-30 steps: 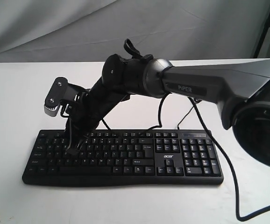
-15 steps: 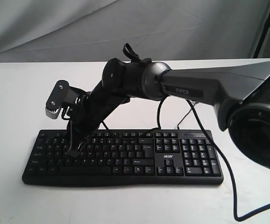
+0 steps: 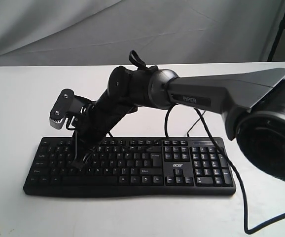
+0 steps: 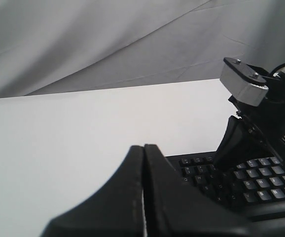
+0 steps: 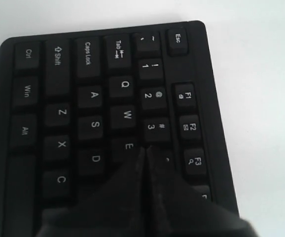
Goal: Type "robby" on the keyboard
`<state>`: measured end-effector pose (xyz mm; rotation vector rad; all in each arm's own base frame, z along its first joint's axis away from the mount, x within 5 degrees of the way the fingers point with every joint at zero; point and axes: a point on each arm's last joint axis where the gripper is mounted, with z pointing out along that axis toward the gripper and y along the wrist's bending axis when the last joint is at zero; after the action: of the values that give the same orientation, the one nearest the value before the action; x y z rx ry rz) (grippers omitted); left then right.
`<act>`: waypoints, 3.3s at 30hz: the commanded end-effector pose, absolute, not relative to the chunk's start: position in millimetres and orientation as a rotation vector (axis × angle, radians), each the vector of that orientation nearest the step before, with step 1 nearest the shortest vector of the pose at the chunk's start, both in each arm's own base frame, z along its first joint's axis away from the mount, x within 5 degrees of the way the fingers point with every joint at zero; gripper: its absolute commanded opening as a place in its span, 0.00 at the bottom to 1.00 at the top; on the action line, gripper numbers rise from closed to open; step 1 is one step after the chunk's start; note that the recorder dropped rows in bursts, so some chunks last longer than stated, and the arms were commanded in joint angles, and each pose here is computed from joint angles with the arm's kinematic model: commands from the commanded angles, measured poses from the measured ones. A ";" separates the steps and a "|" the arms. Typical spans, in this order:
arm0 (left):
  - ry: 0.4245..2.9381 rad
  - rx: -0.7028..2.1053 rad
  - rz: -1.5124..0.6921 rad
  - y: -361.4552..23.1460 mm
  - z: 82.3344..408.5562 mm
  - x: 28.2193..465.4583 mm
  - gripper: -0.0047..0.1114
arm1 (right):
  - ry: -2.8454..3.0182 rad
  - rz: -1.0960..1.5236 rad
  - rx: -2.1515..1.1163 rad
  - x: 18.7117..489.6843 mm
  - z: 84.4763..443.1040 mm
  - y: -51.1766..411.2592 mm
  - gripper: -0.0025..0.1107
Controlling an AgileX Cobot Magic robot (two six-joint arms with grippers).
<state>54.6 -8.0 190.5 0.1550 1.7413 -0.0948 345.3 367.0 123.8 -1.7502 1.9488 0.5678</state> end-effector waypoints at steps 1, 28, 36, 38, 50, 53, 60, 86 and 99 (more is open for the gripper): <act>1.736 0.161 -0.097 -8.3 189.7 54.5 0.04 | 1.948 0.582 -1.743 344.3 127.8 368.8 0.02; 1.736 0.161 -0.097 -8.3 189.7 54.5 0.04 | 1.953 0.557 -1.763 341.5 126.6 370.3 0.02; 1.736 0.161 -0.097 -8.3 189.7 54.5 0.04 | 1.950 0.553 -1.758 342.0 126.7 370.5 0.02; 1.736 0.161 -0.097 -8.3 189.7 54.5 0.04 | 1.947 0.545 -1.764 342.2 126.5 370.1 0.02; 1.736 0.161 -0.097 -8.3 189.7 54.5 0.04 | 1.955 0.540 -1.770 342.0 126.0 369.4 0.02; 1.736 0.161 -0.097 -8.3 189.7 54.5 0.04 | 1.956 0.541 -1.771 341.8 125.9 369.4 0.02; 1.736 0.161 -0.097 -8.3 189.7 54.5 0.04 | 1.971 0.548 -1.776 341.5 119.2 369.5 0.02; 1.736 0.161 -0.097 -8.3 189.7 54.5 0.04 | 1.975 0.405 -1.749 338.6 157.1 326.4 0.02; 1.736 0.161 -0.097 -8.3 189.7 54.5 0.04 | 2.023 0.465 -1.701 338.5 143.4 289.8 0.02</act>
<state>54.6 -8.0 190.5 0.1550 1.7413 -0.0948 337.8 293.0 139.8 -1.7174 2.0375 0.4697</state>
